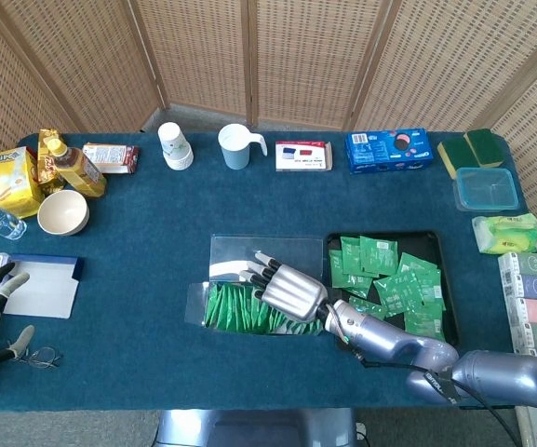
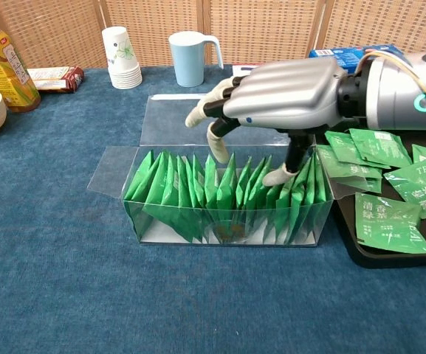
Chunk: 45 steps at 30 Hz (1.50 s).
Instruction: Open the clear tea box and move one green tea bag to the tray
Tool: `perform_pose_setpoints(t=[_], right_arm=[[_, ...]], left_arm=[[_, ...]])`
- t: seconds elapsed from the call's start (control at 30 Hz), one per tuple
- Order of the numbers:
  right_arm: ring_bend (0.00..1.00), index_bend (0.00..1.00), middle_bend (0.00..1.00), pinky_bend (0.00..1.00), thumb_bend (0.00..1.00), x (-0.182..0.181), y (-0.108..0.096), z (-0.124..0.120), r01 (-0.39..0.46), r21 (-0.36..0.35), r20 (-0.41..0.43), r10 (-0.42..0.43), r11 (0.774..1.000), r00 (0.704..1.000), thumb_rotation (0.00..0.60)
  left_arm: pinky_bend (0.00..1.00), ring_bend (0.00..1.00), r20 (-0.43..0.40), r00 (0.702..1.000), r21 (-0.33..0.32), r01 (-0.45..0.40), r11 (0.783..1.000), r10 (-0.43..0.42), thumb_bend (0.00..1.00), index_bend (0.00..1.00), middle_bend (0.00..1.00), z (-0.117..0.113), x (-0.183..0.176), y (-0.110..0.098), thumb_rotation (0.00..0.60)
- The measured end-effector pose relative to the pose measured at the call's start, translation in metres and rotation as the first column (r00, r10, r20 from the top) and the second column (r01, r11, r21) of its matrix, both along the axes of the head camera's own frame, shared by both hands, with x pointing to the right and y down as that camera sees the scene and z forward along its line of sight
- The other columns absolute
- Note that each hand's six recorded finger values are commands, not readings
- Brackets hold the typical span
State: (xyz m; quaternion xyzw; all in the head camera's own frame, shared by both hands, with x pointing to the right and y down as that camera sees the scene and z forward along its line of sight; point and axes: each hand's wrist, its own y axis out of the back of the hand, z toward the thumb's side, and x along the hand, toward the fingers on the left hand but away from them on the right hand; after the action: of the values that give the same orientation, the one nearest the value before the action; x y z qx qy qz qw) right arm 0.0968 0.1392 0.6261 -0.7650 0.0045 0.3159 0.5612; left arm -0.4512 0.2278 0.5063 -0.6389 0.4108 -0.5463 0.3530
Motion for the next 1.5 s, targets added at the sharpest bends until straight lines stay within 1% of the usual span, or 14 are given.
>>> perform_pose_setpoints(t=[0.2, 0.33, 0.43, 0.67, 1.07, 1.3, 1.5], right_arm=[[0.00, 0.36, 0.10, 0.00, 0.00, 0.002, 0.002, -0.001, 0.032, 0.014, -0.025, -0.032, 0.999, 0.999, 0.600], [0.00, 0.34, 0.10, 0.00, 0.00, 0.000, 0.001, -0.004, 0.040, 0.023, -0.021, -0.040, 0.999, 0.999, 0.600], [0.00, 0.31, 0.10, 0.00, 0.00, -0.003, -0.003, -0.009, 0.039, 0.042, -0.009, -0.039, 0.998, 0.999, 0.600], [0.00, 0.30, 0.09, 0.00, 0.00, -0.004, -0.006, -0.016, 0.032, 0.062, 0.012, -0.033, 0.998, 0.999, 0.600], [0.00, 0.32, 0.09, 0.00, 0.00, -0.010, 0.002, -0.006, 0.100, 0.065, -0.029, -0.098, 0.993, 0.995, 0.600], [0.00, 0.31, 0.09, 0.00, 0.00, -0.017, 0.010, 0.004, 0.158, 0.057, -0.064, -0.154, 0.986, 0.986, 0.600], [0.00, 0.31, 0.09, 0.00, 0.00, -0.023, 0.010, 0.008, 0.176, 0.057, -0.078, -0.171, 0.983, 0.982, 0.600]], left_arm=[[0.26, 0.00, 0.002, 1.000, 0.001, 0.000, 1.000, 0.000, 0.29, 0.14, 0.06, -0.001, 0.001, 0.000, 0.600], [0.26, 0.00, 0.000, 1.000, 0.003, -0.002, 1.000, 0.002, 0.29, 0.14, 0.06, -0.002, 0.002, -0.001, 0.600], [0.26, 0.00, 0.002, 1.000, 0.004, 0.002, 1.000, -0.002, 0.29, 0.14, 0.06, -0.003, 0.000, 0.000, 0.600], [0.26, 0.00, -0.002, 1.000, 0.002, -0.001, 1.000, 0.001, 0.29, 0.14, 0.06, -0.002, 0.001, 0.000, 0.600], [0.26, 0.00, 0.002, 1.000, 0.005, 0.006, 1.000, -0.006, 0.29, 0.14, 0.06, -0.004, -0.002, 0.001, 0.600], [0.26, 0.00, 0.002, 1.000, 0.008, 0.005, 1.000, -0.005, 0.29, 0.14, 0.06, -0.005, -0.002, 0.002, 0.600], [0.26, 0.00, 0.002, 1.000, 0.010, 0.012, 1.000, -0.012, 0.29, 0.14, 0.06, -0.006, -0.005, 0.004, 0.600]])
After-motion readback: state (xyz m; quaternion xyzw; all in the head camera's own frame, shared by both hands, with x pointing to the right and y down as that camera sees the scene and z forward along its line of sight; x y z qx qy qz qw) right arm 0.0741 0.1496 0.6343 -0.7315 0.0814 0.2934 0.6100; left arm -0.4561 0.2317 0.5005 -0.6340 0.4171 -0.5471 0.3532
